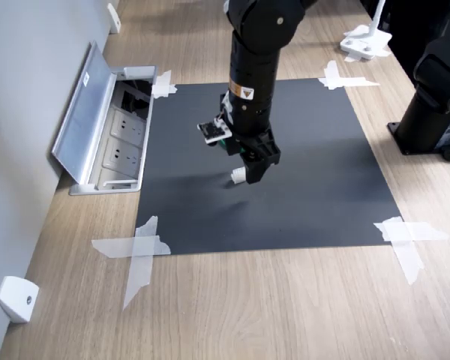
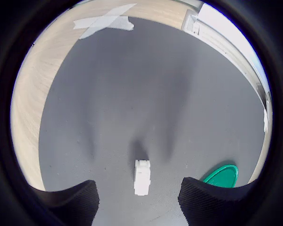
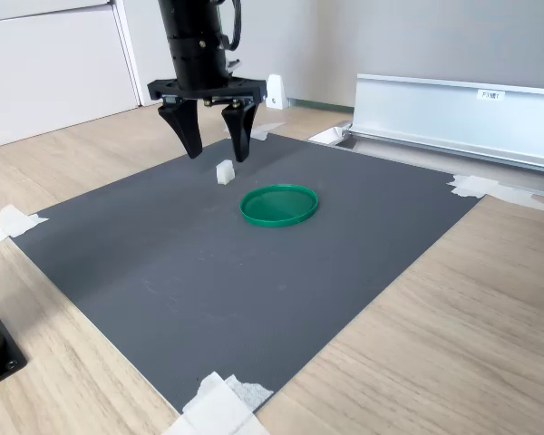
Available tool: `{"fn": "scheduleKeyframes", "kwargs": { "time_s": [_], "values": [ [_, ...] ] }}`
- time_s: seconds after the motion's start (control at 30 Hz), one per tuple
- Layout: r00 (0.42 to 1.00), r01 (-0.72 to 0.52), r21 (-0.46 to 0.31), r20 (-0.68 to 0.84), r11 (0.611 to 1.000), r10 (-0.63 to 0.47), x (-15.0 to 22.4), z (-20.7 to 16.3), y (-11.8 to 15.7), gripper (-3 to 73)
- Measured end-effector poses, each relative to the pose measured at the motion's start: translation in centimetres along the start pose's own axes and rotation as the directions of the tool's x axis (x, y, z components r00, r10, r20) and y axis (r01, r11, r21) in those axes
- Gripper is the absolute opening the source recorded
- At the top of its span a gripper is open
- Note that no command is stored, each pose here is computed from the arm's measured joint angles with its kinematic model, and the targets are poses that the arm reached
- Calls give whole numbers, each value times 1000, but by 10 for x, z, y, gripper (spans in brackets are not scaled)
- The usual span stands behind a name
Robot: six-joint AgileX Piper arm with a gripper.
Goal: Grasp a white terminal and put it on the green lid.
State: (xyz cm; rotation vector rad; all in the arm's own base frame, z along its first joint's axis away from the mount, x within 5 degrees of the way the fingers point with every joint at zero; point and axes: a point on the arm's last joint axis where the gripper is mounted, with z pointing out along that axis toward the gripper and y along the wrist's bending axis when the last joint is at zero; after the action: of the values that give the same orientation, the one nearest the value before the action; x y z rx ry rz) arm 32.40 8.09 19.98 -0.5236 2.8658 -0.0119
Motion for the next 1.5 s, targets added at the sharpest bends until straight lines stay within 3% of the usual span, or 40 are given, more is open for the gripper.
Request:
{"fn": "scheduleKeyframes", "kwargs": {
  "time_s": [0.6,0.7,0.77,1.03,1.23,1.5],
  "values": [
    [999,18,-6,-48,1000,-19,-2,25,0,704],
    [999,34,-5,-34,999,-34,-3,26,0,643],
    [999,38,-3,-25,999,-38,-4,26,0,564],
    [999,35,-3,-14,999,-35,-6,25,0,103],
    [1000,23,9,-19,1000,-23,-3,17,-7,79],
    [997,-71,64,5,995,71,20,-24,-71,79]
  ]
}}
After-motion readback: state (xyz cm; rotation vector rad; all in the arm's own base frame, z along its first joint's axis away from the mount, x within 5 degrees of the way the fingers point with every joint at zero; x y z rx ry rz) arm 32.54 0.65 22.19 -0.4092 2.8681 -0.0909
